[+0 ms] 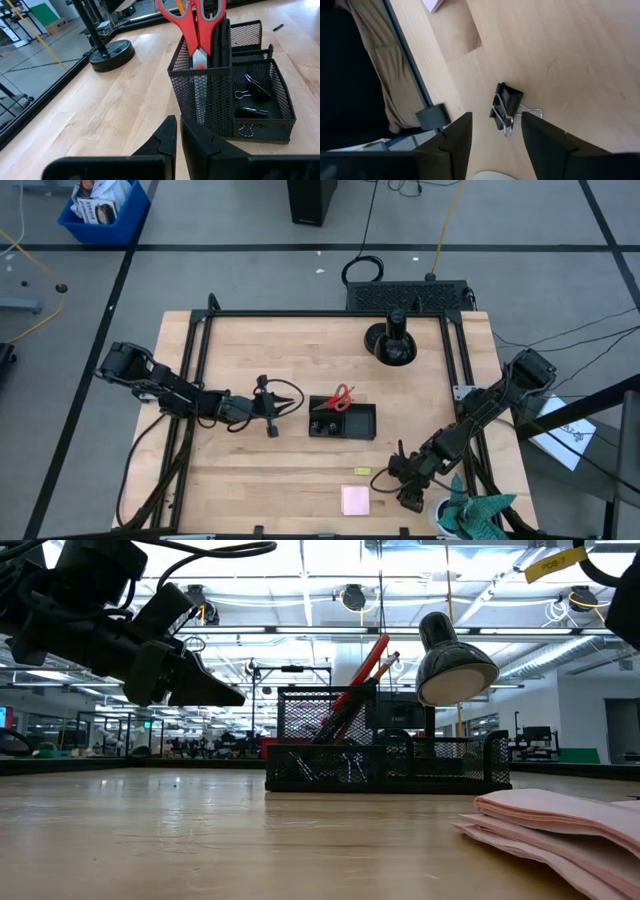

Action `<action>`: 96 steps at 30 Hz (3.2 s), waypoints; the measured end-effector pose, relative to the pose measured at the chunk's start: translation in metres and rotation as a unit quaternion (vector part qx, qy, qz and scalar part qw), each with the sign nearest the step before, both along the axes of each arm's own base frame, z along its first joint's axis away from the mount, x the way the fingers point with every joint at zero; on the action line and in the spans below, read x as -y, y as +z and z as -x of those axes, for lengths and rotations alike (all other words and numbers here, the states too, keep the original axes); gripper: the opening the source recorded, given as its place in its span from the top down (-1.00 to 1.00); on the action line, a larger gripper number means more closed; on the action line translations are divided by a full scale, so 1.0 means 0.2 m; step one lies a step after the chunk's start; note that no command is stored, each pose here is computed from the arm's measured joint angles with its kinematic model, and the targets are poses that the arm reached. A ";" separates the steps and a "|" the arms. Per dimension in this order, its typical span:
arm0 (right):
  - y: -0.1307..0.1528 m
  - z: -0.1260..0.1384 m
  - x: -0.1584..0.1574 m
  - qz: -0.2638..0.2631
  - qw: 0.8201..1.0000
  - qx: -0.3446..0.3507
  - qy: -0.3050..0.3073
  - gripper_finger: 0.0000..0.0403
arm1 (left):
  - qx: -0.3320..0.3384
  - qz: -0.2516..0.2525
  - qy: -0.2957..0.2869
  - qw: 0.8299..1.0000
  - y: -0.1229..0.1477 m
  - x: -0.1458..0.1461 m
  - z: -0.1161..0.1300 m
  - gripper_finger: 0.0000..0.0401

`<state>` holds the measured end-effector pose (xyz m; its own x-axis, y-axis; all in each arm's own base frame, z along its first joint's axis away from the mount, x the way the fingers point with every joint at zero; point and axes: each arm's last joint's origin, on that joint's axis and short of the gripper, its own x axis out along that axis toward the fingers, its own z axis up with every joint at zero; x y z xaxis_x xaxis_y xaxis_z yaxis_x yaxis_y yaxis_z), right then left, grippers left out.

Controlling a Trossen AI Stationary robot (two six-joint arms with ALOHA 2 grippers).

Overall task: Pick and place office supplies into organizer
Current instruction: Put the black binder clip into the black desk organizer

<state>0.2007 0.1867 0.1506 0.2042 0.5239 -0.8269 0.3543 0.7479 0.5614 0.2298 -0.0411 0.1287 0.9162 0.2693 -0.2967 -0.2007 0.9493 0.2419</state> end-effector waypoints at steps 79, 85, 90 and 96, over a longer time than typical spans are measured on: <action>0.09 -0.72 0.35 0.509 0.819 0.244 0.103 1.00 | -0.012 -0.006 -0.001 1.000 -0.01 0.00 0.00 0.85; 0.07 -0.74 0.36 0.522 0.812 0.240 0.105 1.00 | -0.012 -0.006 -0.001 1.000 -0.01 0.00 0.00 0.85; 0.07 -0.73 0.35 0.521 0.811 0.242 0.108 1.00 | -0.013 -0.008 -0.001 1.000 -0.01 0.00 0.00 0.85; 0.07 -0.72 0.31 0.523 0.809 0.247 0.104 1.00 | -0.013 -0.008 -0.001 1.000 -0.01 0.00 0.00 0.85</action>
